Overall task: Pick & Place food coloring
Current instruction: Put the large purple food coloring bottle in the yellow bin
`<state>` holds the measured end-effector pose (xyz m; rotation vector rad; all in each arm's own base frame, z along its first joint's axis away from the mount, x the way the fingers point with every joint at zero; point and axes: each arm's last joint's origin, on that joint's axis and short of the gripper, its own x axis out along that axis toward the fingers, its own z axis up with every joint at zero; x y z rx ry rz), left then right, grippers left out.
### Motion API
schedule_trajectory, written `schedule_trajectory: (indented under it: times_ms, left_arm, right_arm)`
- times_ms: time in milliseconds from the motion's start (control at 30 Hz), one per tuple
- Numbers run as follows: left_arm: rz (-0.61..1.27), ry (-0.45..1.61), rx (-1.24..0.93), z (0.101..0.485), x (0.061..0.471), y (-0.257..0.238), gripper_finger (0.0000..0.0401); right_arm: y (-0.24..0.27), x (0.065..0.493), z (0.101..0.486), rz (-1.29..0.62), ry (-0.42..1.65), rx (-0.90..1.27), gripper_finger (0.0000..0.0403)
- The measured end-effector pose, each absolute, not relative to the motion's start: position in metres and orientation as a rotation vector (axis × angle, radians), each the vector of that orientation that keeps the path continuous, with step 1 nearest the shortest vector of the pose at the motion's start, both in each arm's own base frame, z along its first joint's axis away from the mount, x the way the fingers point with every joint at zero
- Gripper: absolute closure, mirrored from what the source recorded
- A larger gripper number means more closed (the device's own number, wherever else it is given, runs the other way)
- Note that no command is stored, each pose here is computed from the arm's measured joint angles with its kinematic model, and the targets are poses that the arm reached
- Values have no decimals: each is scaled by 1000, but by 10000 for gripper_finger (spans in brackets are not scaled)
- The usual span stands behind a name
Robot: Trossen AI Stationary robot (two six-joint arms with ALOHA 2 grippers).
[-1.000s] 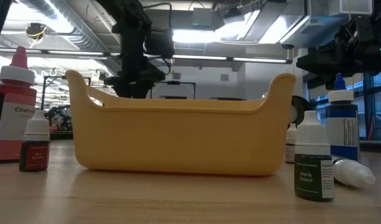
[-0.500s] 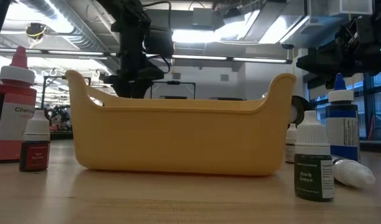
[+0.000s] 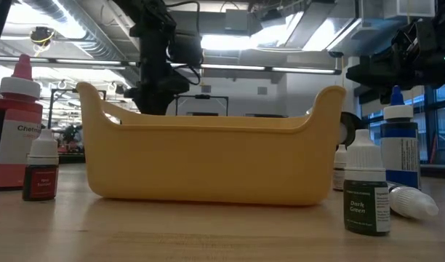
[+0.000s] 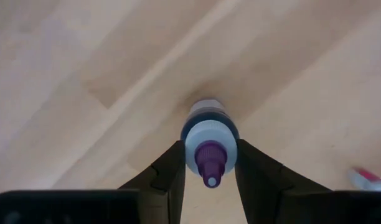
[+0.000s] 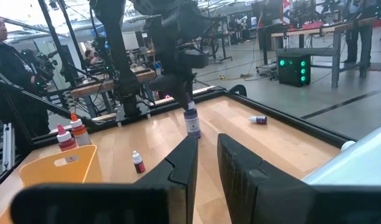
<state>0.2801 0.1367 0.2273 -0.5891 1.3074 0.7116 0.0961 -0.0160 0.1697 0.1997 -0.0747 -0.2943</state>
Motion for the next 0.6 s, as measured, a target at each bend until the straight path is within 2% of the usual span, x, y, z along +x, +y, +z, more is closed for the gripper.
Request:
schedule_trajectory:
  times_ms: [167,300,533,600]
  left_arm:
    - [491,1215,-610,259,284,131,289]
    - [297,1106,-549,296,290,118,290]
    - [-9,987,-120,350,310,56,290]
    - [-30,976,7,356,314,34,290]
  right_arm:
    - [-16,96,170,-294,-74,199,337]
    - [-16,96,170,-294,-75,199,337]
    - [-16,96,170,-294,-75,201,337]
    - [-16,96,170,-294,-75,201,337]
